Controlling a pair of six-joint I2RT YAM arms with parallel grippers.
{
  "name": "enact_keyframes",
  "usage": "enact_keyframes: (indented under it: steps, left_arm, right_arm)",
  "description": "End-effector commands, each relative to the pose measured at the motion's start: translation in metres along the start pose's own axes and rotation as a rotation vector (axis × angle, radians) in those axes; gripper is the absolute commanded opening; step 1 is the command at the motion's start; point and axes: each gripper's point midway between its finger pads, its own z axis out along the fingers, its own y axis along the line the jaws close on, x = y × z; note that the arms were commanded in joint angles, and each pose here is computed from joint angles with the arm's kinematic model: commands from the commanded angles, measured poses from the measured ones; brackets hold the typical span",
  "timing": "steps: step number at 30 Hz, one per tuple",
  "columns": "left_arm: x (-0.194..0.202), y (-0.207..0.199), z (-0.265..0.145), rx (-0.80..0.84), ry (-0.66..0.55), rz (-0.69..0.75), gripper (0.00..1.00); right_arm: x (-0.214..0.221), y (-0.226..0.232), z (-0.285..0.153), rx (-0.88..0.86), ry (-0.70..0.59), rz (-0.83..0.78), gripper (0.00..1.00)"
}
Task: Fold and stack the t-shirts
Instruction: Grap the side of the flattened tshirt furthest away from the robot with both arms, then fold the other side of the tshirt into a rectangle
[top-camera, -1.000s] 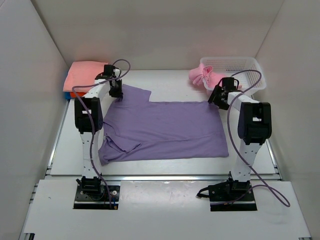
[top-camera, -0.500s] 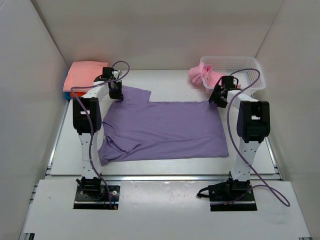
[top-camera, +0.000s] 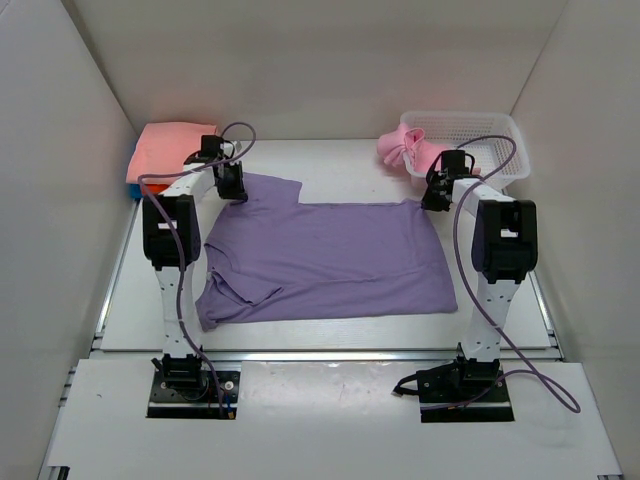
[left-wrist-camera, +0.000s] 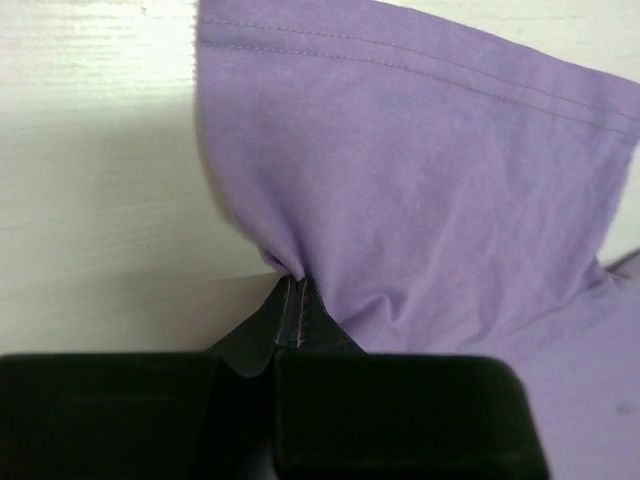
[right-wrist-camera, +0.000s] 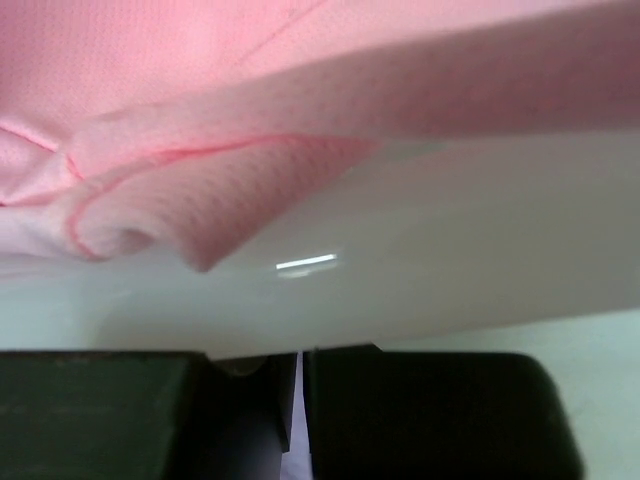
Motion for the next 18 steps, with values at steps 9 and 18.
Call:
enact_keyframes:
  steps: [9,18]
  left_arm:
    - [-0.035,-0.042,-0.12,0.139,-0.211,0.007,0.0]
    - [0.045,-0.044,-0.163,0.119,-0.191,-0.005,0.0]
  right_arm:
    - [-0.037,0.014,-0.08,-0.038,-0.221,-0.084,0.0]
    - [0.0,-0.021,-0.106,-0.056,-0.201,-0.093,0.0]
